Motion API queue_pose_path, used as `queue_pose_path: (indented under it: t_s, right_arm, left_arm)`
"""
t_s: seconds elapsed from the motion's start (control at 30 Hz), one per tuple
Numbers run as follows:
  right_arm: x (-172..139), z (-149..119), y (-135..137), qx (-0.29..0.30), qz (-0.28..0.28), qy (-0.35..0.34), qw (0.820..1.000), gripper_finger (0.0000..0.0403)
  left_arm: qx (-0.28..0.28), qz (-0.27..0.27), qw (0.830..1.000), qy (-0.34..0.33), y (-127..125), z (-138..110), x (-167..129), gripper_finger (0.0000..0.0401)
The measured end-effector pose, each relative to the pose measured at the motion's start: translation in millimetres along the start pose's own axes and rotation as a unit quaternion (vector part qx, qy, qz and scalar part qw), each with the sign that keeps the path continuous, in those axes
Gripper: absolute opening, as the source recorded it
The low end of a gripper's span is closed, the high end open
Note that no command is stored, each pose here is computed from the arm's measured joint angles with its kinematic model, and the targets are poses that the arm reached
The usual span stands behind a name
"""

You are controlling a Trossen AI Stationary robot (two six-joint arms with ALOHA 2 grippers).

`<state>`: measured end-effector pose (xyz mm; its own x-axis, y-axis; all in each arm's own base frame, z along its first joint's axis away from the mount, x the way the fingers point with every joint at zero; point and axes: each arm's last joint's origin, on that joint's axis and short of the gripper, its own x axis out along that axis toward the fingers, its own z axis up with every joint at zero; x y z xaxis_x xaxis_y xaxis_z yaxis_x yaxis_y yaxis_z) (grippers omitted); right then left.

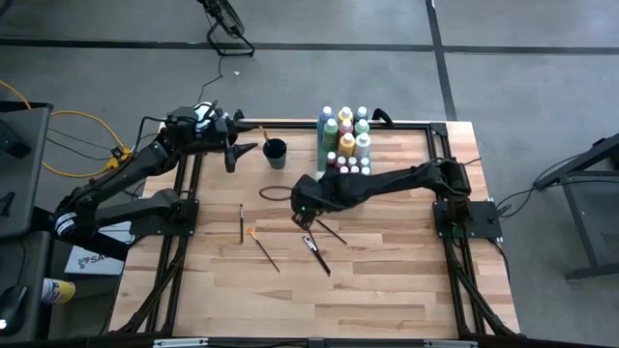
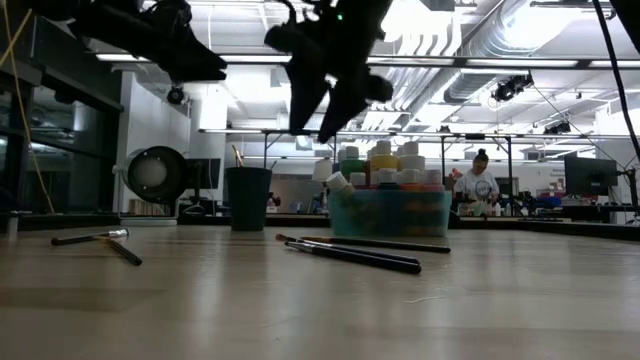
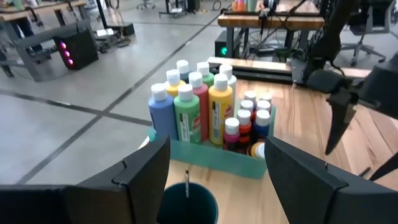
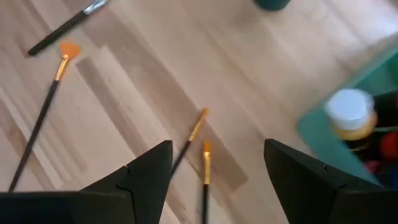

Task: Pick & Place Paint Supplies
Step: Put the black gold paint brush into the black cup

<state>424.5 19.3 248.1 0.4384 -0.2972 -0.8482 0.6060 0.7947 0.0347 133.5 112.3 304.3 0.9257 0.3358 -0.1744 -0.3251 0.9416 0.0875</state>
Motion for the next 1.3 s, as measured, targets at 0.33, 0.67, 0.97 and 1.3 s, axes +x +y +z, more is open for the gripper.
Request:
queue_pose_path:
  t_s: [0.33,0.67,0.97,1.3]
  right_arm:
    - [43.6,-39.2,-3.6,-0.003,0.029,0.022,0.999,0.0193]
    - [68.6,-55.1,-4.9,-0.059,0.073,-0.045,0.995,0.0172]
    - [84.5,-63.4,-9.1,-0.087,0.049,-0.039,0.994,0.0171]
    - [105.9,-71.4,-6.6,-0.059,0.035,-0.035,0.997,0.0171]
  left_arm:
    - [0.009,-0.004,1.0,0.024,-0.8,-4.9,0.0,0.0255]
    - [0.022,-0.005,0.999,0.024,-0.9,-5.0,0.0,0.0255]
    - [0.022,-0.005,0.999,0.025,-0.9,-5.2,0.0,0.0255]
    - [0.021,-0.007,0.999,0.035,-1.2,-7.3,-0.1,0.0255]
